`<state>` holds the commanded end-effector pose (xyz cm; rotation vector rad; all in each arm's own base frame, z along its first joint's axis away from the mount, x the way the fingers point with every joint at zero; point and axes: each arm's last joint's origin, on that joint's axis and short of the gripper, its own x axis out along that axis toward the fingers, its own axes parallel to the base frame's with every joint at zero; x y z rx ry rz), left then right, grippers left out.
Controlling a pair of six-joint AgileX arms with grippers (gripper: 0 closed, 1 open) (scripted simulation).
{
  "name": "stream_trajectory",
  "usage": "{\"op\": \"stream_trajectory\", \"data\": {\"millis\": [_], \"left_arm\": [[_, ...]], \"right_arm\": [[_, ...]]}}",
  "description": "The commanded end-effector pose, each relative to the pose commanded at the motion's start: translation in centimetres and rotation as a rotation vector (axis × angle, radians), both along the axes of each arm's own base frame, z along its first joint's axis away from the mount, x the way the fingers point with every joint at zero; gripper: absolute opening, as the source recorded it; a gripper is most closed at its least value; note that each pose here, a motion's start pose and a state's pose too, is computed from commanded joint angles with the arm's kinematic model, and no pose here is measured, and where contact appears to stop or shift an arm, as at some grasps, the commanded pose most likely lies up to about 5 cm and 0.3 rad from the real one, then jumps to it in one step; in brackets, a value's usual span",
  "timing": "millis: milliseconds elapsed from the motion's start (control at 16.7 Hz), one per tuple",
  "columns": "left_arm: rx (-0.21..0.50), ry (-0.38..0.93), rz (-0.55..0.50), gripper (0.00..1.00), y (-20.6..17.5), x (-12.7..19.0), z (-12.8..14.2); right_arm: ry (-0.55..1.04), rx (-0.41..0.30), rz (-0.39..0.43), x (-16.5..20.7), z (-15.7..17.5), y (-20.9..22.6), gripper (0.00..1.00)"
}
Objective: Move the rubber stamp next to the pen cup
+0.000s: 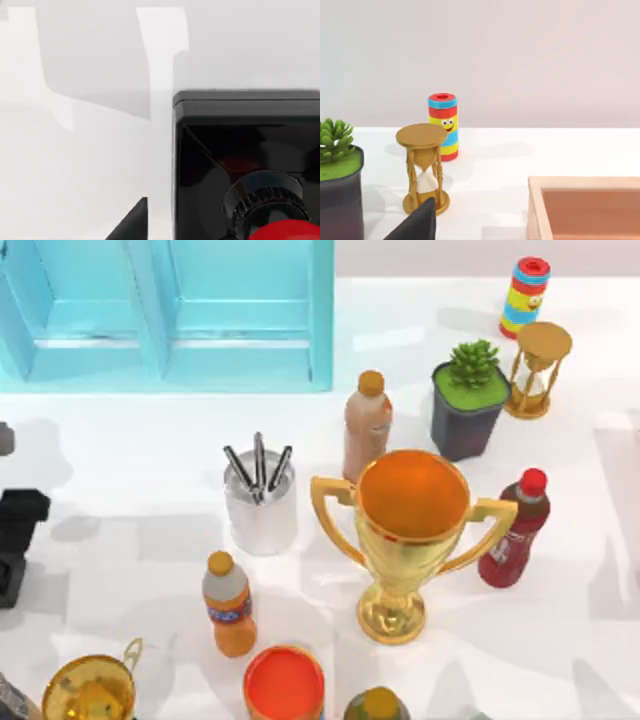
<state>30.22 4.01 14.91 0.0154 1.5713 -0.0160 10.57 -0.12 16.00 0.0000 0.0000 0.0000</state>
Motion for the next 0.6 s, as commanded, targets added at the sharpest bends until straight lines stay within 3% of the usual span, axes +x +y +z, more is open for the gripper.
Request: {"op": "stream_trajectory", "data": {"millis": [480, 600], "left_arm": [[0.000, 0.000, 0.000, 0.02, 0.00, 0.00, 0.00], [0.000, 0.000, 0.000, 0.00, 0.00, 0.00, 0.00]], "right_arm": [[0.000, 0.000, 0.000, 0.00, 0.00, 0.00, 1.00], [0.000, 0.000, 0.000, 0.00, 0.00, 0.00, 1.00]]}}
